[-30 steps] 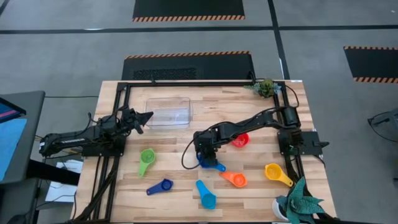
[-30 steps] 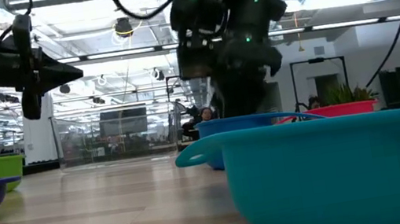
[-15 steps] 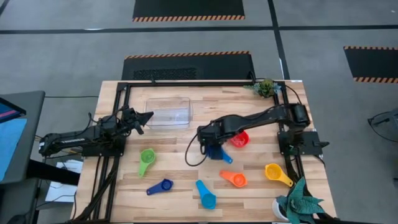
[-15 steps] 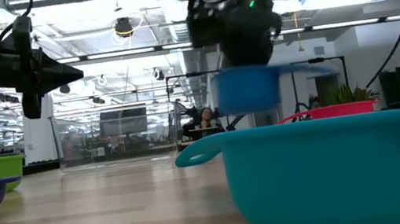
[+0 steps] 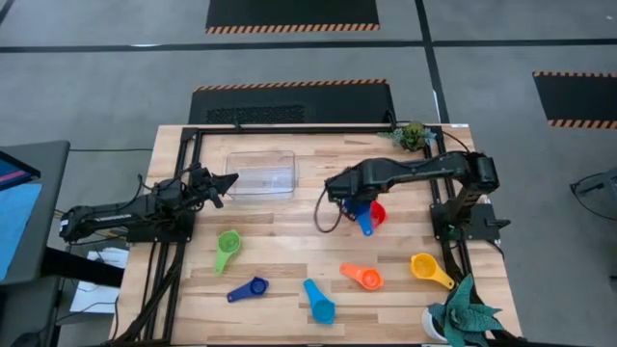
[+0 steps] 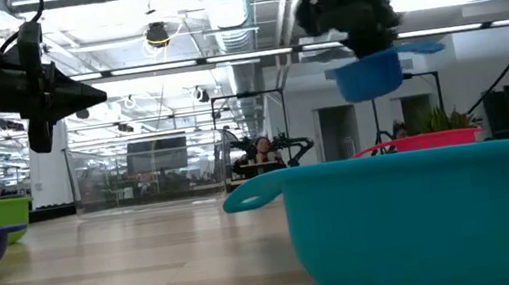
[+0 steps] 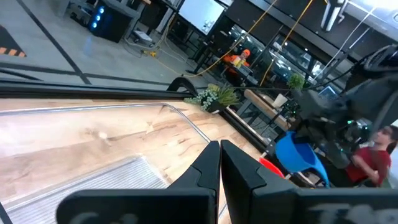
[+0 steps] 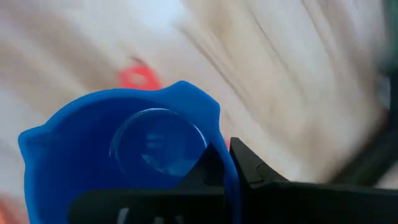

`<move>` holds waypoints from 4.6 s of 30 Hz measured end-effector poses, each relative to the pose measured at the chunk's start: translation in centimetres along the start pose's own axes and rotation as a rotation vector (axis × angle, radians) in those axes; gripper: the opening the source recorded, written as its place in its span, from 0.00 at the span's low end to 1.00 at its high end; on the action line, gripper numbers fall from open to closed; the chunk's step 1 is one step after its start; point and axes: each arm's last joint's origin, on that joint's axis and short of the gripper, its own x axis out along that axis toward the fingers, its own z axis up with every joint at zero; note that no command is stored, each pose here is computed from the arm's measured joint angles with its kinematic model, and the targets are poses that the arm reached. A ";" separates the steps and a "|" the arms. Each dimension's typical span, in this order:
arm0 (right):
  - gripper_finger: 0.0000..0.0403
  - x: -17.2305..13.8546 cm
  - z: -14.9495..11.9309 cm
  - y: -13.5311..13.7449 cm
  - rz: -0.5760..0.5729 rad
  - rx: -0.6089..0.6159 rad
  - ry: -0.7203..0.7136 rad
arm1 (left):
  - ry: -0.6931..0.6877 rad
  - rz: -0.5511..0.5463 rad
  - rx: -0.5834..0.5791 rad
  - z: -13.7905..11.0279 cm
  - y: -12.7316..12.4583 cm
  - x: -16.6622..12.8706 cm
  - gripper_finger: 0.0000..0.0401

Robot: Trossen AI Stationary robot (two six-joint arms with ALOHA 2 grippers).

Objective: Nest measuring cups in basket
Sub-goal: Stack the blue measuring cup on top of the red measuring cup, then stack the yellow measuring cup on top of the blue measuring cup

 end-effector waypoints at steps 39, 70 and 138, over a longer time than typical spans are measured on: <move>0.02 1.0 -4.2 2.4 0.001 1.372 -0.071 | 0.000 -0.003 -0.116 0.0 0.0 0.0 0.00; 0.10 0.9 -5.5 1.7 -0.159 1.354 0.119 | -0.001 -0.003 -0.116 0.0 0.0 0.0 0.00; 0.36 -9.7 -5.1 -2.0 0.144 -0.066 -0.192 | -0.110 0.174 -0.356 -0.1 0.6 0.4 0.00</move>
